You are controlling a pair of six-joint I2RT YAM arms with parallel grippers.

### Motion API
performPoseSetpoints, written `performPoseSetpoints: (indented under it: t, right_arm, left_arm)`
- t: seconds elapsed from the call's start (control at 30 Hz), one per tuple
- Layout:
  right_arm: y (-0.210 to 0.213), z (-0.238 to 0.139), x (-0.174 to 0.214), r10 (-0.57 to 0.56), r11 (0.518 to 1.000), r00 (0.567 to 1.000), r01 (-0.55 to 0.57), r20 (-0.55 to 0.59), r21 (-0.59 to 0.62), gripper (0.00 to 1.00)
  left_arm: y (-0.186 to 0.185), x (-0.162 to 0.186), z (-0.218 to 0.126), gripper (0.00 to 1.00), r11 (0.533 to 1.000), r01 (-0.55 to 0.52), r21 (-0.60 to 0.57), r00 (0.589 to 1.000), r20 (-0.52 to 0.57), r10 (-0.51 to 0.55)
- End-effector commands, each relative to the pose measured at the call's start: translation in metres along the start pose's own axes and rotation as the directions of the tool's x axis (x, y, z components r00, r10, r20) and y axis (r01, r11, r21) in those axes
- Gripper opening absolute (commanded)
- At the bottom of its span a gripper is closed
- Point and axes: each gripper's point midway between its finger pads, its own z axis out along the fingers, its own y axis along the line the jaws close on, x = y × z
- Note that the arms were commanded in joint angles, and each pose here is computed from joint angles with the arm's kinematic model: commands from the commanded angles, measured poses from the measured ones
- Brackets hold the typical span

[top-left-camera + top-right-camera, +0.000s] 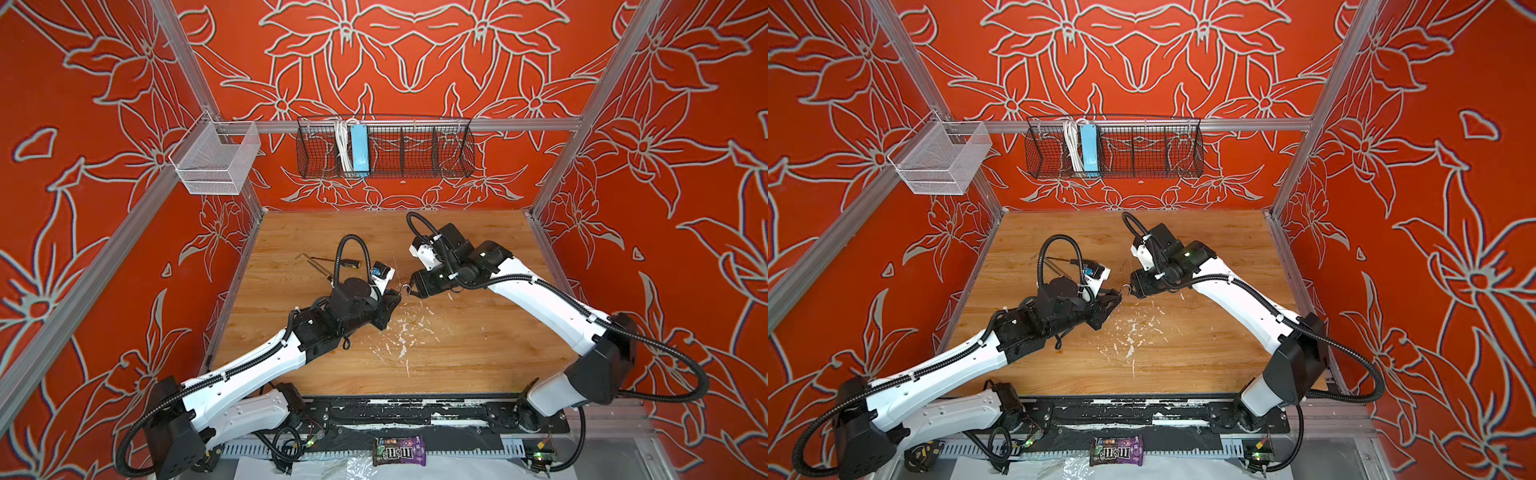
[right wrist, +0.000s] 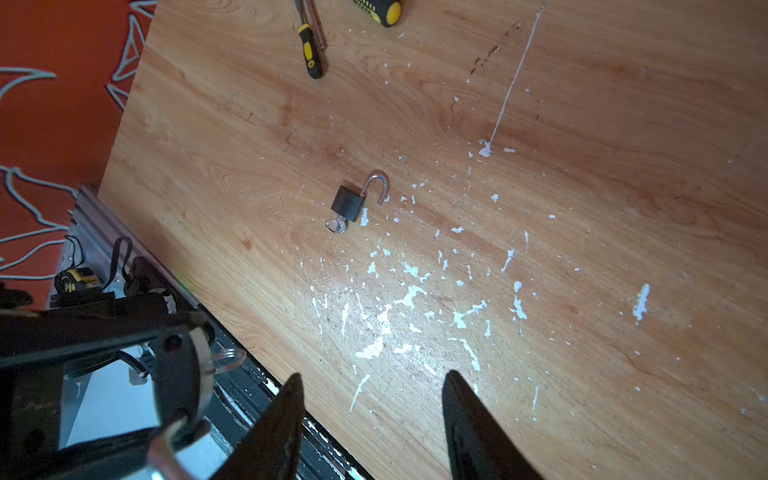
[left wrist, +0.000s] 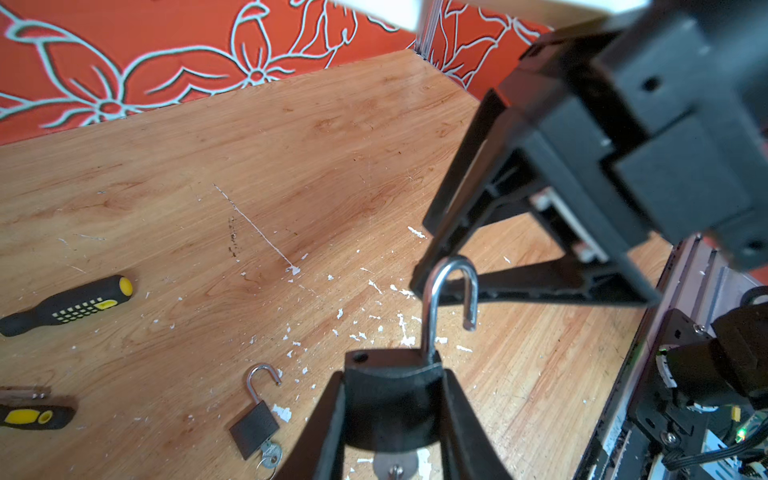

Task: Unlock with the key
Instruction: 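Release the key and draw back the right gripper while the left holds the padlock, then lower the opened padlock with the key onto the table with the left gripper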

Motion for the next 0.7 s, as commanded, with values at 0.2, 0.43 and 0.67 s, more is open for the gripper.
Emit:
performPoseSetpoints:
  t: [0.2,0.43,0.67]
  right_arm:
    - [-0.061,-0.028,0.011,0.128,0.978,0.979,-0.151,0.157,0.144,0.56]
    - [-0.088,-0.033,0.025,0.230,0.957,0.941,-0.266,0.250,0.120,0.57]
    - [-0.095,-0.013,0.041,0.310,0.942,0.920,-0.331,0.238,0.050,0.58]
  left_arm:
    - [0.020,-0.001,0.008,0.00,0.968,0.199,-0.152,0.977,-0.046,-0.208]
    - [0.030,0.019,0.031,0.00,0.884,0.376,-0.278,0.902,-0.111,-0.418]
    - [0.048,0.038,0.079,0.00,0.793,0.424,-0.437,0.821,-0.184,-0.540]
